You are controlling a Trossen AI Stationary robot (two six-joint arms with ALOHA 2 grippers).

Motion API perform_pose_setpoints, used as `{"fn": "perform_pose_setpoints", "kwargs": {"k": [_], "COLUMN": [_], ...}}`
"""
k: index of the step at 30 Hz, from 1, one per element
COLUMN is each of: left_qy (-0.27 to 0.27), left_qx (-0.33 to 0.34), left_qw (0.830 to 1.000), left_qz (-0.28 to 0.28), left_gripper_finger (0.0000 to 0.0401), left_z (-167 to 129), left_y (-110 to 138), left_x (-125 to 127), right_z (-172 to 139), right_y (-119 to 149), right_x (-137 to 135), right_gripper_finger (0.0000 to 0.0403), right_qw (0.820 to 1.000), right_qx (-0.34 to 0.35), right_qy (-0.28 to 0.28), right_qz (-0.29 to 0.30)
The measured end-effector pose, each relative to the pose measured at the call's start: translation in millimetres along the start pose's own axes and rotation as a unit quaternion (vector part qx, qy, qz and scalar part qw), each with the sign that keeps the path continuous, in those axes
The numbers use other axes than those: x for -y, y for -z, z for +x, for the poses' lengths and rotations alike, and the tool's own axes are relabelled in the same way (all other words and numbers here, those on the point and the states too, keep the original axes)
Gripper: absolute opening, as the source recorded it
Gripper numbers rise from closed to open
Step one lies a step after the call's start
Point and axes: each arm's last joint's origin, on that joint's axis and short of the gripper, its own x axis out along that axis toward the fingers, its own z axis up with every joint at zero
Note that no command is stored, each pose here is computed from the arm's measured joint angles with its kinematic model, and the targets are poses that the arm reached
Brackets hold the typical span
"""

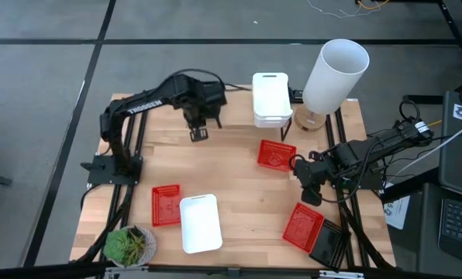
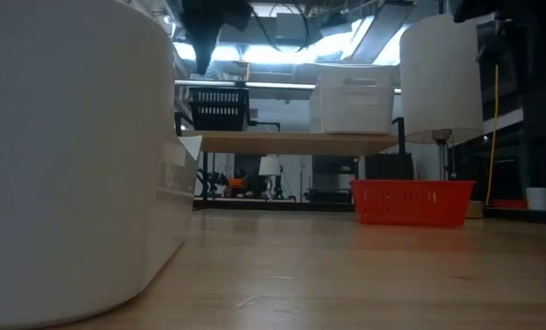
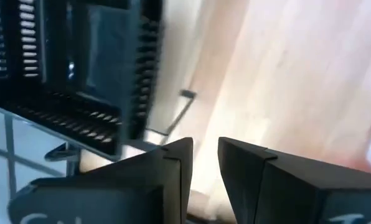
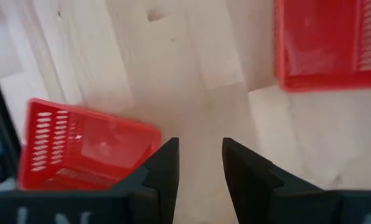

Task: Stack baskets on shelf by color
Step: Move the bottom right red bin to the middle of the table

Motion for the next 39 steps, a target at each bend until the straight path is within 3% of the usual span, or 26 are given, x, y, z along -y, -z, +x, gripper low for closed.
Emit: {"fn": "perform_pose_setpoints", "kwargs": {"k": [6, 13, 16, 19, 22, 26, 34, 37, 39], "left_qy": [0.029, 0.048, 0.041, 0.014, 0.005, 0.008, 0.024, 0.024, 0.026], "left_qx": [0.022, 0.037, 0.051, 0.054, 0.057, 0.062, 0.043, 0.039, 0.051], "left_qw": [0.999, 0.996, 0.991, 0.988, 0.986, 0.985, 0.986, 0.986, 0.985], "left_qz": [0.036, 0.071, 0.113, 0.144, 0.156, 0.159, 0.161, 0.163, 0.161], "left_gripper_finger": [0.0069, 0.0069, 0.0069, 0.0069, 0.0069, 0.0069, 0.0069, 0.0069, 0.0069], "left_z": [-13.9, -25.7, -23.6, -20.5, -11.7, 5.2, 35.1, 40.5, 42.2], "left_y": [3.8, 12.7, 16.5, 22.2, 24.2, 24.2, 33.6, 36.5, 35.3], "left_x": [42.6, 93.2, 117.0, 132.8, 143.6, 155.5, 175.1, 179.3, 181.8], "right_z": [-0.4, 2.9, 16.0, 36.4, 58.1, 82.4, 128.1, 140.2, 143.1], "right_y": [7.6, 29.6, 38.1, 43.5, 45.2, 43.6, 20.7, -4.5, -30.8], "right_x": [-14.8, -52.8, -69.8, -82.9, -92.9, -100.5, -93.5, -91.6, -91.3], "right_gripper_finger": [0.0121, 0.0121, 0.0121, 0.0121, 0.0121, 0.0121, 0.0121, 0.0121, 0.0121], "right_qw": [0.999, 0.996, 0.997, 0.996, 0.991, 0.990, 0.990, 0.997, 0.995], "right_qx": [-0.008, 0.000, -0.015, -0.073, -0.125, -0.140, -0.107, -0.031, 0.068], "right_qy": [-0.039, -0.081, -0.070, -0.052, -0.035, 0.002, 0.087, 0.072, 0.054], "right_qz": [0.026, 0.039, 0.022, 0.027, 0.034, 0.022, 0.012, -0.020, -0.047]}}
